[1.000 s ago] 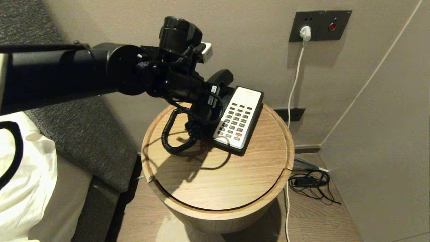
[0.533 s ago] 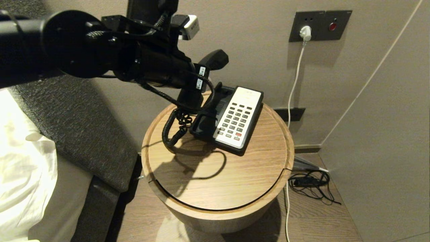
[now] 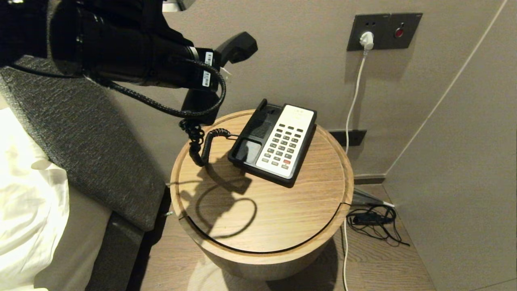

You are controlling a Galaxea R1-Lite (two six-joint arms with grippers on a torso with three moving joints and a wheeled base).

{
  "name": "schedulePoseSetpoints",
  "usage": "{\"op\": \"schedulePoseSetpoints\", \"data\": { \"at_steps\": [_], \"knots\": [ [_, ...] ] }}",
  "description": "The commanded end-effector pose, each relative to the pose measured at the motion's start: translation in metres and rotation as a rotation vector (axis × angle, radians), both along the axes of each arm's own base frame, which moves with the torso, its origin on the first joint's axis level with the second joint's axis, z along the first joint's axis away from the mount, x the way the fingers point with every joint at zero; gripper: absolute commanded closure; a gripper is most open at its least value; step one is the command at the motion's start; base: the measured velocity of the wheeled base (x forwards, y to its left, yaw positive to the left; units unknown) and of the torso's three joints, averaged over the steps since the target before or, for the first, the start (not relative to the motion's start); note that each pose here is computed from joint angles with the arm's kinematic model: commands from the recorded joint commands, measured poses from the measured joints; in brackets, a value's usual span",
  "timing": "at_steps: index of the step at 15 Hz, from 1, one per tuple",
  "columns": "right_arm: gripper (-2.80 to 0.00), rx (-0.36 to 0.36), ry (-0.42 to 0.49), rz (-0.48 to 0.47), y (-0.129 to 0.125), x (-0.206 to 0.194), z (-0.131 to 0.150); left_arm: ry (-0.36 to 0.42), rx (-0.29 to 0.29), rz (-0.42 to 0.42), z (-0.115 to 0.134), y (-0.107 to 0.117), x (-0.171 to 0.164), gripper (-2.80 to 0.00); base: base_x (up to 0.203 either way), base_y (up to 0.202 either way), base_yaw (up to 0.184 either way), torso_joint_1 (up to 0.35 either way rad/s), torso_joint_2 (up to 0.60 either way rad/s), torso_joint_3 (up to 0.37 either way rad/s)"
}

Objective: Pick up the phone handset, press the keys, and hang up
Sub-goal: Dial the number

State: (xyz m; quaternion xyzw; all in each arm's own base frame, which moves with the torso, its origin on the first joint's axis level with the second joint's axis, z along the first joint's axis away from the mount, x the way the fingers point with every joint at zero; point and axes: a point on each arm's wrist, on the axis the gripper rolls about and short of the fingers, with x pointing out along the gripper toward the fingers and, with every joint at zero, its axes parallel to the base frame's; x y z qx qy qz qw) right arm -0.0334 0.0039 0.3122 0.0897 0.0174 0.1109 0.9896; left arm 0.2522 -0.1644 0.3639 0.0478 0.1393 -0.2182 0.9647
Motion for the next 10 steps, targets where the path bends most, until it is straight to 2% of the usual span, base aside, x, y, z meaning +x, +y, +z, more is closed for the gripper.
{"op": "schedulePoseSetpoints", "data": {
  "at_steps": [1, 3, 4, 5, 7, 10],
  "knots": [
    [0.00, 0.013, 0.262, 0.049, 0.007, 0.123, 0.039, -0.019, -0.013, 0.019, 0.007, 0.010, -0.005, 0.00, 0.000, 0.000, 0.000, 0.000, 0.00, 0.000],
    [0.00, 0.004, 0.398, 0.136, 0.027, 0.202, 0.040, -0.030, -0.020, 0.037, 0.011, 0.016, -0.004, 0.00, 0.000, 0.000, 0.000, 0.000, 0.00, 0.000],
    [-1.08, -0.010, 0.462, 0.194, 0.044, 0.233, 0.033, -0.034, -0.022, 0.057, 0.012, 0.021, -0.001, 0.00, 0.000, 0.000, 0.000, 0.000, 0.00, 0.000],
    [-2.80, -0.027, 0.514, 0.252, 0.063, 0.254, 0.024, -0.033, -0.024, 0.069, 0.012, 0.025, 0.001, 0.00, 0.000, 0.000, 0.000, 0.000, 0.00, 0.000],
    [-2.80, -0.048, 0.591, 0.368, 0.108, 0.286, 0.008, -0.037, -0.033, 0.088, 0.014, 0.033, 0.001, 0.00, 0.000, 0.000, 0.000, 0.000, 0.00, 0.000],
    [-2.80, -0.021, 0.589, 0.455, 0.157, 0.313, 0.009, -0.047, -0.038, 0.122, 0.018, 0.044, 0.000, 0.00, 0.000, 0.000, 0.000, 0.000, 0.00, 0.000]
  ]
}}
